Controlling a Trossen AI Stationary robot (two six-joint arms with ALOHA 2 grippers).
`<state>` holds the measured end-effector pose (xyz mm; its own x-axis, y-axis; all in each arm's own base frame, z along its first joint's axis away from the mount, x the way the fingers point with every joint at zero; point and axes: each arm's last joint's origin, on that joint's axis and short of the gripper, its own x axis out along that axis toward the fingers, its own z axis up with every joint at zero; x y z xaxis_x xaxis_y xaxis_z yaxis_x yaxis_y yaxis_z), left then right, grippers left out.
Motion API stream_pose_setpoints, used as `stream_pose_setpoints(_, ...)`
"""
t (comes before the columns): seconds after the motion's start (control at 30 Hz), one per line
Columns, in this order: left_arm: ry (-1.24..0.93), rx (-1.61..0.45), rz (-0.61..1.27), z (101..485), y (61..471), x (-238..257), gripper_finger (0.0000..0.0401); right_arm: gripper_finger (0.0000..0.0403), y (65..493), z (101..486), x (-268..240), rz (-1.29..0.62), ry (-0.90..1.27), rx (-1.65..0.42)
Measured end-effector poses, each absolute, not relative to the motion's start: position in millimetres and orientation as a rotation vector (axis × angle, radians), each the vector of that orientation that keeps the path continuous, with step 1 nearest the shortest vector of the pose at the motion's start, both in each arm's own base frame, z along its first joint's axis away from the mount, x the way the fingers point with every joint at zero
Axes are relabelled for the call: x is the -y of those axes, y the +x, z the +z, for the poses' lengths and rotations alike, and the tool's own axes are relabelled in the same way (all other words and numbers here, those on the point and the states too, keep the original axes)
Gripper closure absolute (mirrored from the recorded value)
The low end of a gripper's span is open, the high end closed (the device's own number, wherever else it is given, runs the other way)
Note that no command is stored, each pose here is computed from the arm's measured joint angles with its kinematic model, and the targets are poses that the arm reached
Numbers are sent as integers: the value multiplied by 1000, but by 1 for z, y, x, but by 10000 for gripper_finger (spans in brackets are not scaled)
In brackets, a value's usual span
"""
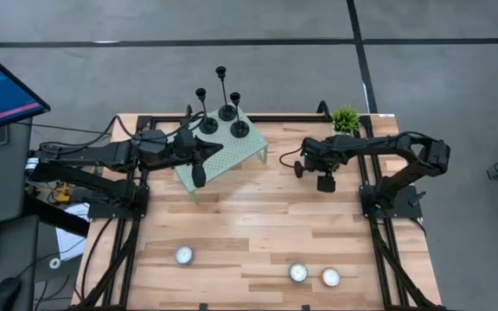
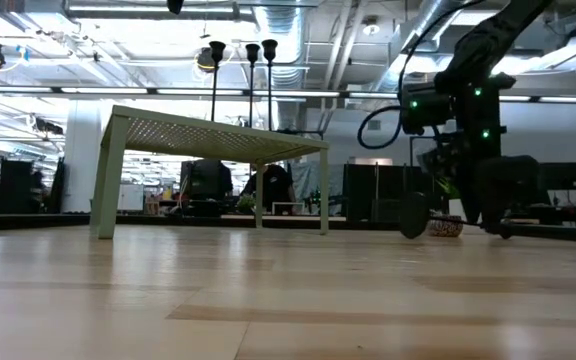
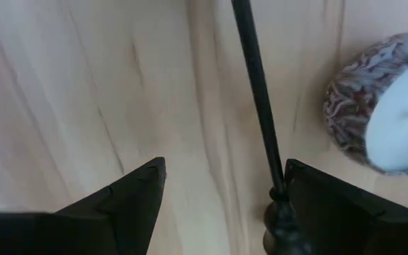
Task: Pick & Place candle stick holders
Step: Align the black candle holder with the other black candle holder on the shelf
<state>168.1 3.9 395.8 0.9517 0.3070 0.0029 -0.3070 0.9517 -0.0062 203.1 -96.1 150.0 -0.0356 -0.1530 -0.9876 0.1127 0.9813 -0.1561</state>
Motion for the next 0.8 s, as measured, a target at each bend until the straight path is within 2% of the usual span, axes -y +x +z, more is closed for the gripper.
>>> stream_pose_setpoints(0.17,-10,5,312,396,168,-4,398,129,205,150,100,-217,-48,-1559)
stream_pose_setpoints(0.27,-17,5,312,396,168,-4,398,162,205,150,100,-206,-37,-1559)
stream_pose_setpoints(0.37,-17,5,312,396,168,-4,398,222,205,150,99,-192,-24,-1557)
stream_pose_setpoints(0.57,-17,6,312,396,168,-4,398,376,204,150,99,-184,-16,-1565)
stream_pose_setpoints(0.6,-17,6,312,396,168,-4,398,388,204,150,98,-172,-6,-1564)
stream_pose_setpoints(0.8,-43,10,311,396,168,-4,396,398,202,162,91,-153,18,-1532)
